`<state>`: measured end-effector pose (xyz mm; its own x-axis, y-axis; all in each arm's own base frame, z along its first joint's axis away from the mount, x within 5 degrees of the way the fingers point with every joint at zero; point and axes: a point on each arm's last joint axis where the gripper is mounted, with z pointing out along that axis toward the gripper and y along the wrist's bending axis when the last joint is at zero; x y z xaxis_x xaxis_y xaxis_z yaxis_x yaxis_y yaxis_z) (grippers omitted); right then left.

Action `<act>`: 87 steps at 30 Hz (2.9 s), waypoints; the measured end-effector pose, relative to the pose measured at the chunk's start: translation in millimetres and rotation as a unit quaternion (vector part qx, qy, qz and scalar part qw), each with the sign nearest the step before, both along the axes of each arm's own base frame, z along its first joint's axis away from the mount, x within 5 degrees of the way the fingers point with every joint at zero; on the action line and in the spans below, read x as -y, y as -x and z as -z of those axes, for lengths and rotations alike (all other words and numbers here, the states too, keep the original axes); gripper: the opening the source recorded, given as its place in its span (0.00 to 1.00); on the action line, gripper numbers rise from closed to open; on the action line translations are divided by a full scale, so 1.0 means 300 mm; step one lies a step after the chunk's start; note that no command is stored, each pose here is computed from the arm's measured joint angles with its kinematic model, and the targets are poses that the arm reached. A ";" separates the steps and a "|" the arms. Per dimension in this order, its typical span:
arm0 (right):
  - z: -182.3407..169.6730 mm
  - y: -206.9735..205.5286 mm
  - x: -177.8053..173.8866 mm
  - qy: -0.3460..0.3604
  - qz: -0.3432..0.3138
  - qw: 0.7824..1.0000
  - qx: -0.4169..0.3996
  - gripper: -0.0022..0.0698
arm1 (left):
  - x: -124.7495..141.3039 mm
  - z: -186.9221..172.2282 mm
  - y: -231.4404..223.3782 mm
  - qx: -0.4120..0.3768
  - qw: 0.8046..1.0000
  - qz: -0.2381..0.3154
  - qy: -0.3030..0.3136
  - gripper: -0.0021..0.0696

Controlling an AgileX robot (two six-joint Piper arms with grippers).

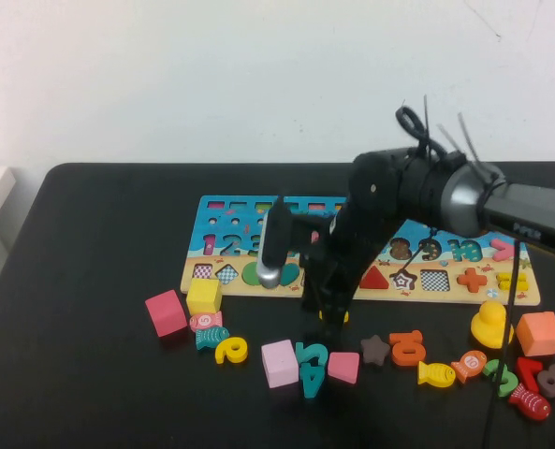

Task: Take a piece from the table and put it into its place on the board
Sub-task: Pick up the "Pentagon"

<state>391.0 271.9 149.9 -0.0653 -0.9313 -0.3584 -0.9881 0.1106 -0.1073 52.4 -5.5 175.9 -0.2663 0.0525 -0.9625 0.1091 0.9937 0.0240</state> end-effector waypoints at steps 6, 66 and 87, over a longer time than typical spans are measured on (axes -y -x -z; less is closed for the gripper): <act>-0.045 -0.021 0.042 0.051 0.047 0.997 0.041 0.06 | 0.000 0.000 0.000 0.000 1.000 0.000 0.000 0.03; 0.029 -0.026 -0.035 -0.047 0.137 0.987 -0.063 0.68 | 0.000 0.000 0.000 0.000 1.000 0.000 0.000 0.03; 0.090 -0.037 -0.042 -0.047 0.146 0.986 -0.070 0.53 | 0.000 0.000 0.000 0.000 1.000 0.000 0.000 0.03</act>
<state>402.2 284.7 123.0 -0.3805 -0.8284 -0.4110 -0.9170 0.3955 0.0518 52.4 -5.5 175.9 -0.2663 0.0525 -0.9625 0.1091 0.9937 0.0240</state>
